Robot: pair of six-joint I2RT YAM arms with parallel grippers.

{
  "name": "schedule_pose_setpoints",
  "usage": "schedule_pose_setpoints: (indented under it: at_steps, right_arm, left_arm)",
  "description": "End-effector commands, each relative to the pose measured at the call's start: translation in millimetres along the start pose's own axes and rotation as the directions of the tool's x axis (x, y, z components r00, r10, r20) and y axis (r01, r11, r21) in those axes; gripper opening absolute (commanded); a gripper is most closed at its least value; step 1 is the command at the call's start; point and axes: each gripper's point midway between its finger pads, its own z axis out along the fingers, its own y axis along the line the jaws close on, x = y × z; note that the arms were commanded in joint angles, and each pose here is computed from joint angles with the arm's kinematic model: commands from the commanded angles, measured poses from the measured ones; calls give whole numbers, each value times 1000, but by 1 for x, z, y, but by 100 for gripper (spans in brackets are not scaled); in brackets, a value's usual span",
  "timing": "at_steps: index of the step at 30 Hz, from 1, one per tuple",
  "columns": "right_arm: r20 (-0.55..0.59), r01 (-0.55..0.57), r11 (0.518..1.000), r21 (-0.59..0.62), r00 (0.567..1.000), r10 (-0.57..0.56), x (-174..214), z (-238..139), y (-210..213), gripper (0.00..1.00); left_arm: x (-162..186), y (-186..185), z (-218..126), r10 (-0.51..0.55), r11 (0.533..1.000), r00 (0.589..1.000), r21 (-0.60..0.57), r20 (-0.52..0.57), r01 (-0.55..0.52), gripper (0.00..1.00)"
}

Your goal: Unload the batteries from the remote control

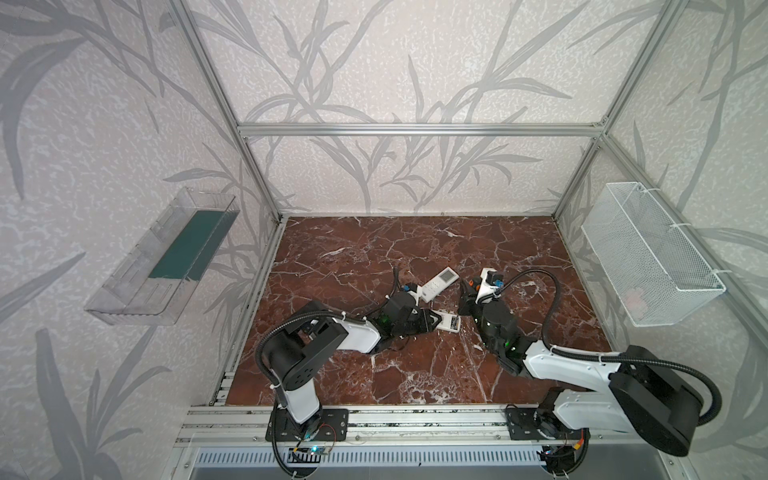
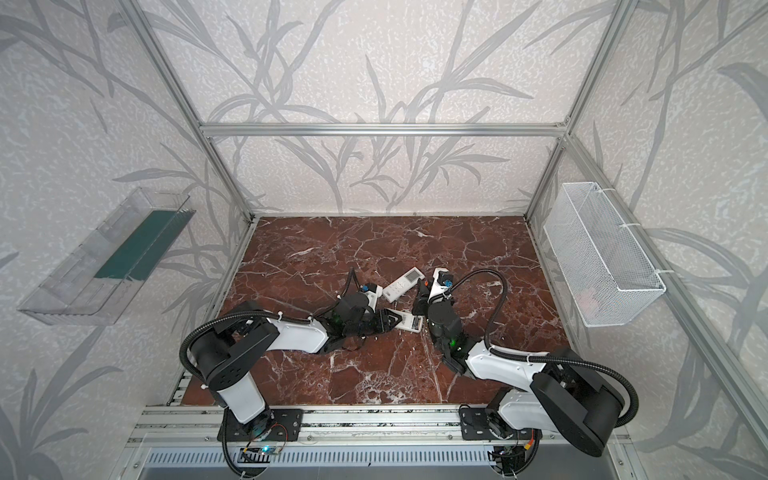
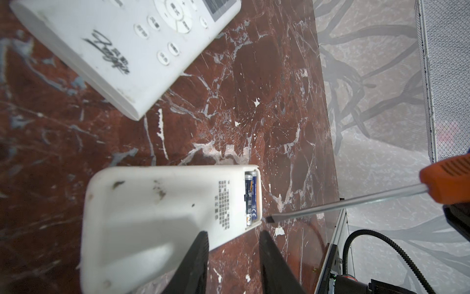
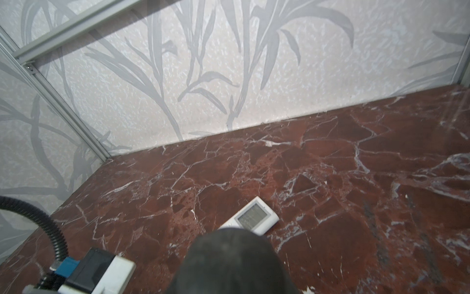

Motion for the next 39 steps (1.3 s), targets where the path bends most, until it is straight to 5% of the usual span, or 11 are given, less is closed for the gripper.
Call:
schedule_pose_setpoints:
  at_steps: [1, 39]
  right_arm:
    - [157, -26, 999, 45, 987, 19, -30, -2, -1, 0]
    - [84, -7, 992, 128, 996, -4, 17, 3, -21, 0]
  left_arm:
    - [-5, 4, 0, 3, 1000, 1000, -11, 14, -2, 35]
    - [-5, 22, -3, 18, 995, 1000, -97, -3, -18, 35]
